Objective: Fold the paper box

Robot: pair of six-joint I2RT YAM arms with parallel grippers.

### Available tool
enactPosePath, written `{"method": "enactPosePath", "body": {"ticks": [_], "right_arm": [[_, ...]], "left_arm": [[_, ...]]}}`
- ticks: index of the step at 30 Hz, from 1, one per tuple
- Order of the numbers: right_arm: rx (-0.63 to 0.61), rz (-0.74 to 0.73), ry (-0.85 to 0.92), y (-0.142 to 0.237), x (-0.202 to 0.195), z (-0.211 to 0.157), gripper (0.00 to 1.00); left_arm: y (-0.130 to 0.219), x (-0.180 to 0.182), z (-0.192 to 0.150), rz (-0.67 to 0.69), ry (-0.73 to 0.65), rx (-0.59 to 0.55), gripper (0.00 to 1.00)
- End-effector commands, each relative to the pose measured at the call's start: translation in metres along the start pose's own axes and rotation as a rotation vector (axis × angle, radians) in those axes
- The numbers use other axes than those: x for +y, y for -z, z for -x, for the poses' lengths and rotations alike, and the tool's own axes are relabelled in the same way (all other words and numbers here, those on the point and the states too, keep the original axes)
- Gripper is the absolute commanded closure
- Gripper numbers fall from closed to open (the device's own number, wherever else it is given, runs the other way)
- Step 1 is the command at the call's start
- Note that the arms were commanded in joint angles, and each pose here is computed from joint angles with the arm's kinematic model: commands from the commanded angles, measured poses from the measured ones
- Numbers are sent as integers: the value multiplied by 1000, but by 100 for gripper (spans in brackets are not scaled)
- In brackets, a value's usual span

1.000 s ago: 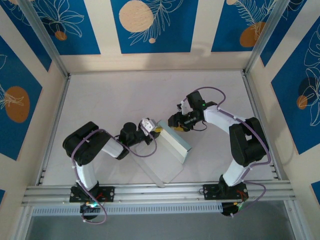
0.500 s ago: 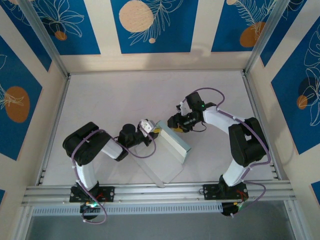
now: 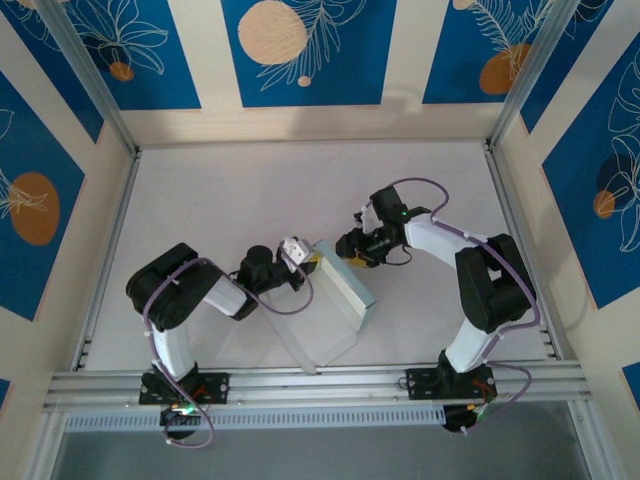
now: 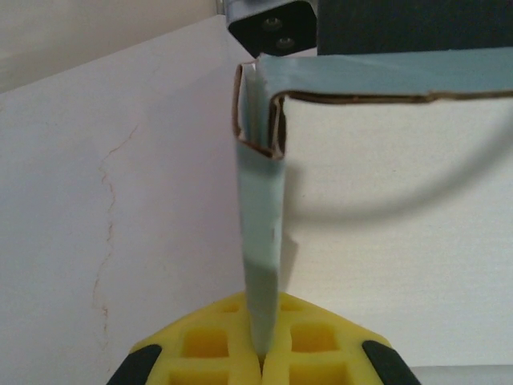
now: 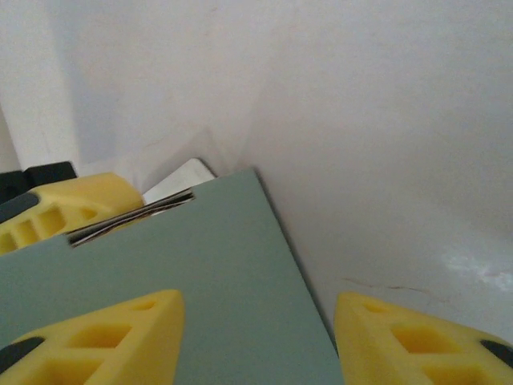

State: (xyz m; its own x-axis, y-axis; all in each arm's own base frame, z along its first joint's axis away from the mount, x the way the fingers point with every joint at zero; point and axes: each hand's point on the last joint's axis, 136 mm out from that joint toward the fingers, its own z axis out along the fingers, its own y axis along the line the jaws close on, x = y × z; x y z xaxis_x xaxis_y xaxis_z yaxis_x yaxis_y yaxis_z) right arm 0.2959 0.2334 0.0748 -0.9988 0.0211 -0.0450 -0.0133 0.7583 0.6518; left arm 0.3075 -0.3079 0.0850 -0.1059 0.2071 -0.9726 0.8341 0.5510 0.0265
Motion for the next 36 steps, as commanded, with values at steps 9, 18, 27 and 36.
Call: {"method": "enactPosePath", "body": {"ticks": [9, 18, 27, 36], "right_arm": [[99, -8, -118, -38, 0, 1, 51], [212, 38, -72, -62, 25, -30, 54], [261, 133, -34, -66, 54, -38, 55], [122, 88, -69, -36, 44, -16, 48]], "left_arm": [[3, 7, 1, 53, -55, 3, 100], [1, 21, 3, 192, -148, 24, 100], [3, 30, 6, 328, -222, 38, 100], [8, 25, 10, 330, -173, -6, 100]]}}
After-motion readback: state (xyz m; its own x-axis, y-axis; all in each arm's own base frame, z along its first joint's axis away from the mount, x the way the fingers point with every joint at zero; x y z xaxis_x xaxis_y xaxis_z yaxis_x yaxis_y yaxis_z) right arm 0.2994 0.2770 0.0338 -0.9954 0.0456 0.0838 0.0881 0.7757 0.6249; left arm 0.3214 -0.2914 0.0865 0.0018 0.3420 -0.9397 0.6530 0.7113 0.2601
